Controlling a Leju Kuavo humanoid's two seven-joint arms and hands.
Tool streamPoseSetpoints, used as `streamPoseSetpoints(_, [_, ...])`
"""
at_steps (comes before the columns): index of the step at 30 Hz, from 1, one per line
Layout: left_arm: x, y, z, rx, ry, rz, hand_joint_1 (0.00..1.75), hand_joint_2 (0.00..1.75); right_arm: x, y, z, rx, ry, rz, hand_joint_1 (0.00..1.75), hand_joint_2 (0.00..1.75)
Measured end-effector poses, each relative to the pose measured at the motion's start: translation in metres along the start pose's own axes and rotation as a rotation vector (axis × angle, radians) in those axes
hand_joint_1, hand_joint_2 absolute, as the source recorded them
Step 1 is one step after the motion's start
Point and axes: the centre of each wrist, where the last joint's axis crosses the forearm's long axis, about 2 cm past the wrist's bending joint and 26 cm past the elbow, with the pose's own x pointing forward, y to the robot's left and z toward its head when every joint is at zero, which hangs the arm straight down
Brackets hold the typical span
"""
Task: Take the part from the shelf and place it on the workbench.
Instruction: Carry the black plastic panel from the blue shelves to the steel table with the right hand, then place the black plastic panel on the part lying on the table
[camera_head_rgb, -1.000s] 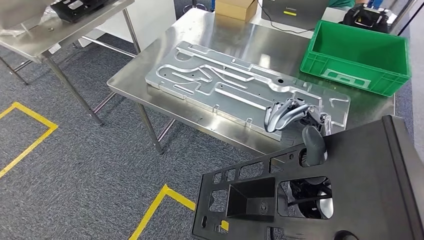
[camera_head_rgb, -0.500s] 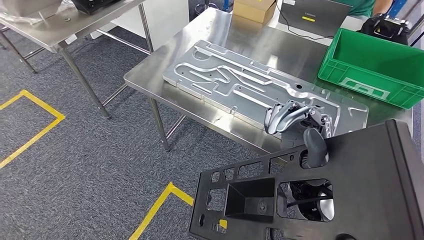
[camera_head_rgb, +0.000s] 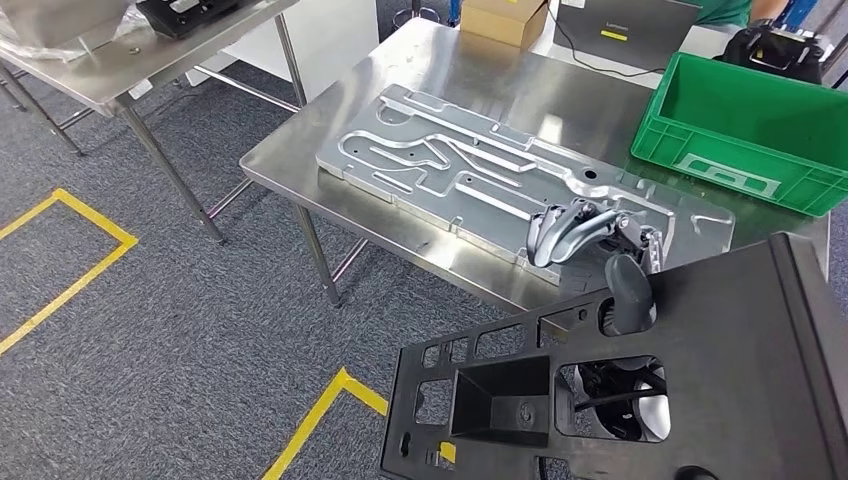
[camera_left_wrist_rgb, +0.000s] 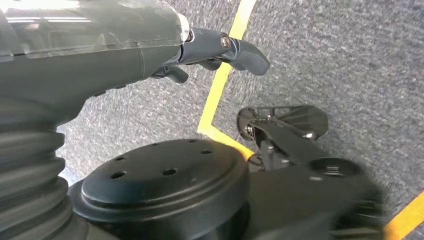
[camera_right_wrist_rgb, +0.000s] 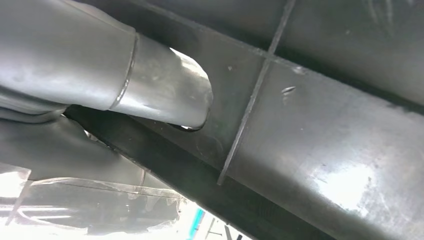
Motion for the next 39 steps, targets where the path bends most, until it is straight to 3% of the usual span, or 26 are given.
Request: streamPoseSetpoints(39, [-0.0038,-0.0033,0.0011,-0.004,-0.003,0.015,0.0,1.75,-0.0012,0.0018,-0.0031,0.037,0.0,-0.006,1.75,0.0])
